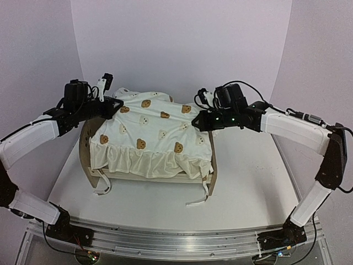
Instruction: Set up the pet bed
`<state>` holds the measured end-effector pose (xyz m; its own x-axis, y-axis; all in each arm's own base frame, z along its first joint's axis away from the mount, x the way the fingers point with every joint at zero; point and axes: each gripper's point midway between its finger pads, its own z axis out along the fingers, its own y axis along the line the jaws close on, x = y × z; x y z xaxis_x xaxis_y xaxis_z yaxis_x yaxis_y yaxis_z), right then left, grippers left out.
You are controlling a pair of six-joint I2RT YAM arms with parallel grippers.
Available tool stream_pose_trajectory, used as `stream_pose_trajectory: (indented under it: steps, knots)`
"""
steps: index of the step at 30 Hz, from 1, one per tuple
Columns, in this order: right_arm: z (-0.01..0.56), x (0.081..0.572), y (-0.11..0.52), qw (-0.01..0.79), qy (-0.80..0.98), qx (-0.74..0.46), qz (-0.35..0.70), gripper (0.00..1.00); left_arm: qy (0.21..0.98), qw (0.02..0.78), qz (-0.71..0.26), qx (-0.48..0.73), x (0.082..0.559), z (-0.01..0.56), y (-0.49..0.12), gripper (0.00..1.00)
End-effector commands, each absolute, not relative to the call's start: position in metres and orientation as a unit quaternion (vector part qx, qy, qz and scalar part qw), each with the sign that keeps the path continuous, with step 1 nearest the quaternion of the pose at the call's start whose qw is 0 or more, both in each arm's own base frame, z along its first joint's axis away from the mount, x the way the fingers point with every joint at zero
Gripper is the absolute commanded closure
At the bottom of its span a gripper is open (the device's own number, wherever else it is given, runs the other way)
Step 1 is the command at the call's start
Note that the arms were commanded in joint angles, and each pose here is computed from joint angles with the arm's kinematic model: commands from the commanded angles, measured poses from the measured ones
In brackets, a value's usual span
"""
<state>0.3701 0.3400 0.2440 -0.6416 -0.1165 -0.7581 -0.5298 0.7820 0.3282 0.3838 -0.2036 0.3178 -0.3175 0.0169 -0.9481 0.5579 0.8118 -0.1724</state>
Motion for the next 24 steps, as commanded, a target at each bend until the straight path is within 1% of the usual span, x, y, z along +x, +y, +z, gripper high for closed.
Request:
stream_pose_trajectory:
  steps: [1,5,7,10,12,14,16,18,21,24]
  knots:
    - [0.217,0.382,0.318,0.373,0.884,-0.173,0.224,1.00,0.750,0.593,-0.222,0.192,0.396,0.329,-0.201,1.00]
    - [0.205,0.396,0.325,0.360,0.889,-0.167,0.227,1.00,0.755,0.587,-0.210,0.203,0.399,0.319,-0.202,0.99]
    - [0.210,0.402,0.328,0.366,0.888,-0.165,0.226,0.92,0.750,0.587,-0.208,0.222,0.397,0.320,-0.204,0.83]
    - [0.219,0.408,0.321,0.382,0.888,-0.152,0.207,0.68,0.731,0.596,-0.209,0.258,0.386,0.333,-0.209,0.51]
    - [0.231,0.410,0.317,0.396,0.883,-0.151,0.201,0.52,0.714,0.603,-0.211,0.285,0.376,0.346,-0.211,0.38]
    - [0.247,0.409,0.317,0.409,0.875,-0.154,0.207,0.45,0.699,0.612,-0.208,0.305,0.364,0.361,-0.210,0.27]
    - [0.265,0.408,0.318,0.421,0.867,-0.152,0.217,0.41,0.689,0.620,-0.206,0.314,0.351,0.375,-0.207,0.20]
    - [0.280,0.406,0.318,0.429,0.862,-0.143,0.231,0.38,0.694,0.617,-0.204,0.311,0.338,0.382,-0.200,0.14]
    - [0.296,0.399,0.319,0.438,0.856,-0.130,0.243,0.35,0.725,0.601,-0.208,0.263,0.324,0.382,-0.184,0.10]
    - [0.302,0.386,0.334,0.446,0.850,-0.140,0.242,0.30,0.747,0.586,-0.223,0.223,0.307,0.374,-0.168,0.06]
